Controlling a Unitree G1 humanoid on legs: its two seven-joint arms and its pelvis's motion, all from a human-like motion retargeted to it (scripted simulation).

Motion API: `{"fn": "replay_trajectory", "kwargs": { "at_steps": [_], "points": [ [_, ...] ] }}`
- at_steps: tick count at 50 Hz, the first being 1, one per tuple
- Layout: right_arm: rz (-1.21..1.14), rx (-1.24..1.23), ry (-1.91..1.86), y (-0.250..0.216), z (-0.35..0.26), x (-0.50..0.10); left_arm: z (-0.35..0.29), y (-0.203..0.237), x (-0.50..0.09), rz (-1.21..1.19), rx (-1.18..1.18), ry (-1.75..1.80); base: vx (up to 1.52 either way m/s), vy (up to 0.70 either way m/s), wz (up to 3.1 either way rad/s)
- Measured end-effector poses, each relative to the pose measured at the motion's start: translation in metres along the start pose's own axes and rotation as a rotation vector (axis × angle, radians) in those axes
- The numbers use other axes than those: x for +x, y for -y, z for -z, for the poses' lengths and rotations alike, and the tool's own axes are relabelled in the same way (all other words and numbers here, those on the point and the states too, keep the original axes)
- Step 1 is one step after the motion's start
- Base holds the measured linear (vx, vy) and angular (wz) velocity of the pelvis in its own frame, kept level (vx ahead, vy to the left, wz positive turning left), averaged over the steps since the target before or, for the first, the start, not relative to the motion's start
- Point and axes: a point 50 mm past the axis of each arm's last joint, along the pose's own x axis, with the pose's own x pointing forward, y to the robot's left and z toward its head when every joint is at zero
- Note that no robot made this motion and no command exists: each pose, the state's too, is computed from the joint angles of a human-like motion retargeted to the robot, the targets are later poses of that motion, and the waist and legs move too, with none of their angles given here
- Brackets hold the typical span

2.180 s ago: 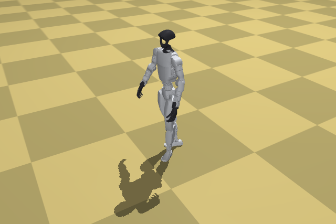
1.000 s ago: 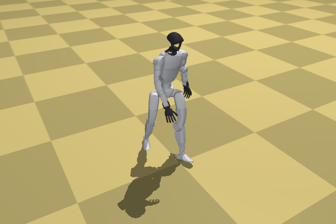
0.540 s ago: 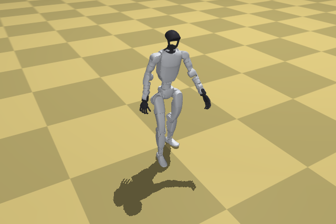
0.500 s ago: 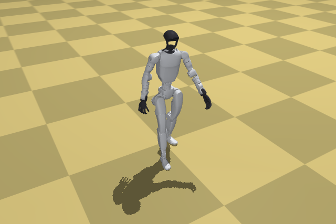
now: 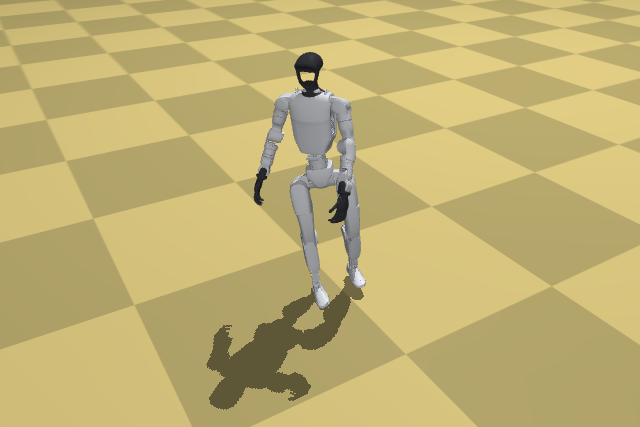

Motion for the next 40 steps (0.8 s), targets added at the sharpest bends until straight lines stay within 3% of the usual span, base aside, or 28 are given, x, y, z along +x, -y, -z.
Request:
{"fn": "replay_trajectory", "kwargs": {
  "at_steps": [19,40],
  "points": [
    [0.260,0.220,-0.185,0.070,0.071,-0.021,0.016,0.001,0.000,-0.026,0.074,-0.055,0.16,0.08,-1.54],
    [0.034,0.097,-0.348,0.055,0.105,-0.028,-0.007,0.030,0.003,0.177,0.223,0.019,-0.01,0.06,-0.53]
  ]
}}
